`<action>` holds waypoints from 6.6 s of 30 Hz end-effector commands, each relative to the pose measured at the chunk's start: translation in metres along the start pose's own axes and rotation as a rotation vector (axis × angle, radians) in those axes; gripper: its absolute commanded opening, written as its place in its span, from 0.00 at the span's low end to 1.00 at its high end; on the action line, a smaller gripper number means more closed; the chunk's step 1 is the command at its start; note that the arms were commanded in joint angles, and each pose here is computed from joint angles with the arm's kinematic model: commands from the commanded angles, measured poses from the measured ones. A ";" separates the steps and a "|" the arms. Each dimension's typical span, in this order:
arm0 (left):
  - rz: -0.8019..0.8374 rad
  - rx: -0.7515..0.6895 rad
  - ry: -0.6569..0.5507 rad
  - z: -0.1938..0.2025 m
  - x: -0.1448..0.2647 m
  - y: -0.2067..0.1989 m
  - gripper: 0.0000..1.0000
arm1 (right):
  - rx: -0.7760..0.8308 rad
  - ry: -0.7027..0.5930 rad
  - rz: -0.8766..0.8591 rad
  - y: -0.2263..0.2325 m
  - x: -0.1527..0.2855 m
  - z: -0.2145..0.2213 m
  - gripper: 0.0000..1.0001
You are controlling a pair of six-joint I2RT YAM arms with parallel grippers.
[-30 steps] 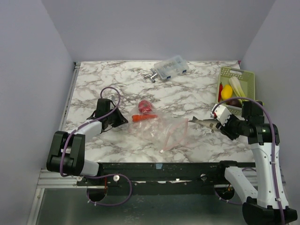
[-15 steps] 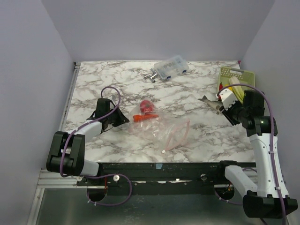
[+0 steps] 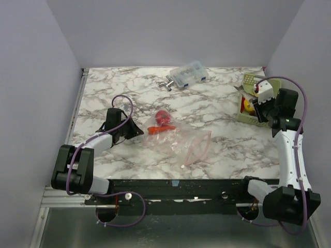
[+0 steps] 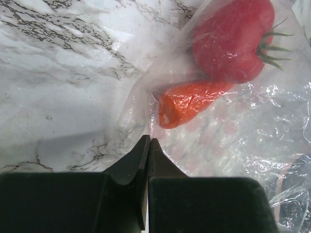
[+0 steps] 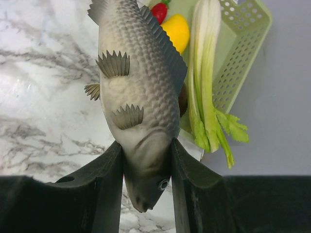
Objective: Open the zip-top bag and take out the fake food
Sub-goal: Place the fake fish in the bin, then pick up the fake vegetable from the zipper food storage bag.
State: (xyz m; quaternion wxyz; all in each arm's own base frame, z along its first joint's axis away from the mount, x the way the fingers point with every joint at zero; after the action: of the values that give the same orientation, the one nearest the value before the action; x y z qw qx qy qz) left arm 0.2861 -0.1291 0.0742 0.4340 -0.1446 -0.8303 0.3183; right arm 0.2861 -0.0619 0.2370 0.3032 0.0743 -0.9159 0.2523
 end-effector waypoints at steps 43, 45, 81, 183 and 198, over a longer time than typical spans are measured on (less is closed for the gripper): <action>0.096 0.013 0.012 0.006 -0.001 -0.009 0.00 | -0.616 0.001 -0.044 -0.057 -0.146 0.040 0.62; 0.101 0.011 0.015 0.006 -0.001 -0.010 0.00 | -0.604 -0.010 -0.041 -0.059 -0.143 0.036 0.74; 0.157 0.036 0.131 0.046 -0.009 -0.028 0.00 | 0.186 -0.495 -1.069 0.166 0.016 0.035 0.79; 0.151 -0.198 0.469 0.045 -0.092 -0.138 0.16 | 0.597 -0.536 -1.031 0.279 -0.068 0.026 0.55; 0.178 -0.195 0.497 0.062 -0.099 -0.151 0.16 | 0.667 -0.503 -1.019 0.291 -0.071 0.031 0.53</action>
State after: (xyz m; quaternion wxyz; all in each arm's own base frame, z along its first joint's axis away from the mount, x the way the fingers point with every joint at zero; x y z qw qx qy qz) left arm 0.3029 -0.3090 0.0765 0.5838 -0.3114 -0.7171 0.2190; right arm 0.2405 0.1698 0.0564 0.1212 0.6472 -0.6905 0.2993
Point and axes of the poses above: each gripper's point midway between its finger pads, its own x axis back along the fingers, its own y axis along the line the jaws close on, z = x × y, the point moved 3 cm from there along x, back along the fingers, and after that the axes turned 1 degree about x, right-handed, at the moved point
